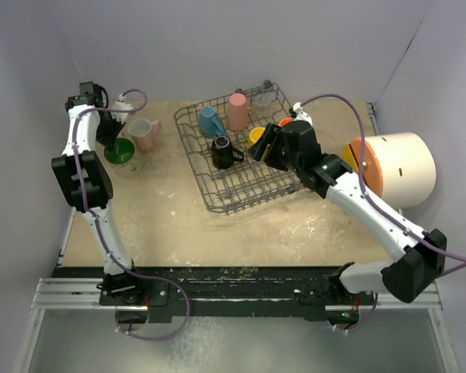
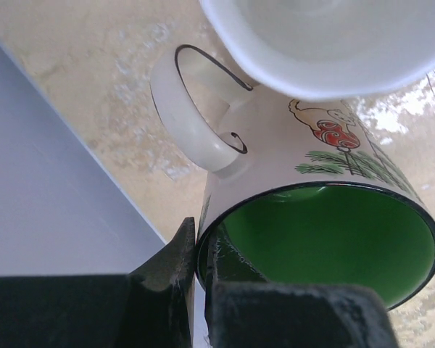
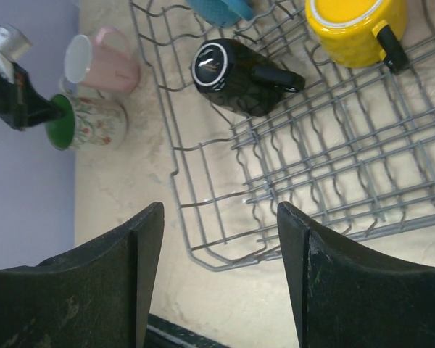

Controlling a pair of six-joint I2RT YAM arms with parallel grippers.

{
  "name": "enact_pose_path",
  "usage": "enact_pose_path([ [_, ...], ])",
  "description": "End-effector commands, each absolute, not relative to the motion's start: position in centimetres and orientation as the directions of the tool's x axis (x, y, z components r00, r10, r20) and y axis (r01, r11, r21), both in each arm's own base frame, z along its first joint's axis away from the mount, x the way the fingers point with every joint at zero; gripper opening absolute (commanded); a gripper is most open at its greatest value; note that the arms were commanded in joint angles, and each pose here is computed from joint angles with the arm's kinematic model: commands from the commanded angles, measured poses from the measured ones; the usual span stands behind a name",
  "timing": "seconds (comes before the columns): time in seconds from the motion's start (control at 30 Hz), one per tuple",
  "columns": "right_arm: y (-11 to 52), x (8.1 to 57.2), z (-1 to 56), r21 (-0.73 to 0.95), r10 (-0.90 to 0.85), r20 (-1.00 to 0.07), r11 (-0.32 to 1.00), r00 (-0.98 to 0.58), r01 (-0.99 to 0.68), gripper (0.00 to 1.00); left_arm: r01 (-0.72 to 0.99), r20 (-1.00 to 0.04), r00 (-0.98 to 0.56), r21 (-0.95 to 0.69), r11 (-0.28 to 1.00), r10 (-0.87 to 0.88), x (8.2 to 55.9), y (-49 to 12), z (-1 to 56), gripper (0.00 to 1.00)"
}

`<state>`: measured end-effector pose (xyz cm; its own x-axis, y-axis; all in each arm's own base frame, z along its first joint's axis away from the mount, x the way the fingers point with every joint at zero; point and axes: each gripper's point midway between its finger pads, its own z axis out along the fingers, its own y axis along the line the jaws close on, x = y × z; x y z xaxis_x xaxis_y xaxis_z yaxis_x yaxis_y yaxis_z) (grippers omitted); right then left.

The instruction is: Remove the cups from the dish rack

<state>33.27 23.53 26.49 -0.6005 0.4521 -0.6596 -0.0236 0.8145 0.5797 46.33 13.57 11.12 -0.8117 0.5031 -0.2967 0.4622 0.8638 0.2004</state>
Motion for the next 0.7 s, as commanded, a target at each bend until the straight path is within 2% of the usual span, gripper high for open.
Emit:
enact_pose_path([
  [0.0, 23.5, 34.9, 26.1, 0.474, 0.335, -0.739, 0.875, -0.584, -0.098, 0.66, 0.394, -0.396, -0.778, 0.297, 0.87, 0.487, 50.5, 15.3, 13.7, 0.0],
  [0.1, 24.6, 36.3, 24.7, 0.407, 0.235, -0.768, 0.897, -0.596, -0.171, 0.68, 0.374, -0.405, -0.777, 0.319, 0.871, 0.482, 51.2, 15.8, 13.7, 0.0],
  [0.13, 25.0, 36.8, 24.4, 0.386, 0.2, -0.774, 0.901, -0.6, -0.197, 0.68, 0.368, -0.405, -0.778, 0.327, 0.87, 0.481, 51.3, 15.9, 13.7, 0.05],
  [0.2, 25.8, 38.1, 23.3, 0.33, 0.117, -0.779, 0.912, -0.616, -0.244, 0.69, 0.361, -0.395, -0.785, 0.333, 0.871, 0.477, 51.1, 16.2, 13.6, 0.27],
  [0.27, 26.5, 39.4, 22.5, 0.273, 0.046, -0.792, 0.919, -0.608, -0.286, 0.69, 0.346, -0.39, -0.794, 0.342, 0.874, 0.467, 50.7, 16.4, 13.6, 0.44],
  [0.47, 28.5, 42.9, 21.0, 0.183, -0.094, -0.819, 0.892, -0.566, -0.414, 0.71, 0.317, -0.425, -0.78, 0.365, 0.875, 0.46, 49.3, 16.0, 15.3, 0.83],
  [0.53, 28.9, 43.9, 20.6, 0.17, -0.125, -0.818, 0.88, -0.561, -0.443, 0.71, 0.324, -0.457, -0.756, 0.362, 0.874, 0.469, 48.9, 15.4, 16.6, 0.88],
  [0.67, 30.0, 45.1, 19.7, 0.161, -0.164, -0.822, 0.852, -0.545, -0.499, 0.71, 0.337, -0.503, -0.731, 0.32, 0.885, 0.46, 47.8, 13.8, 18.6, 0.89],
])
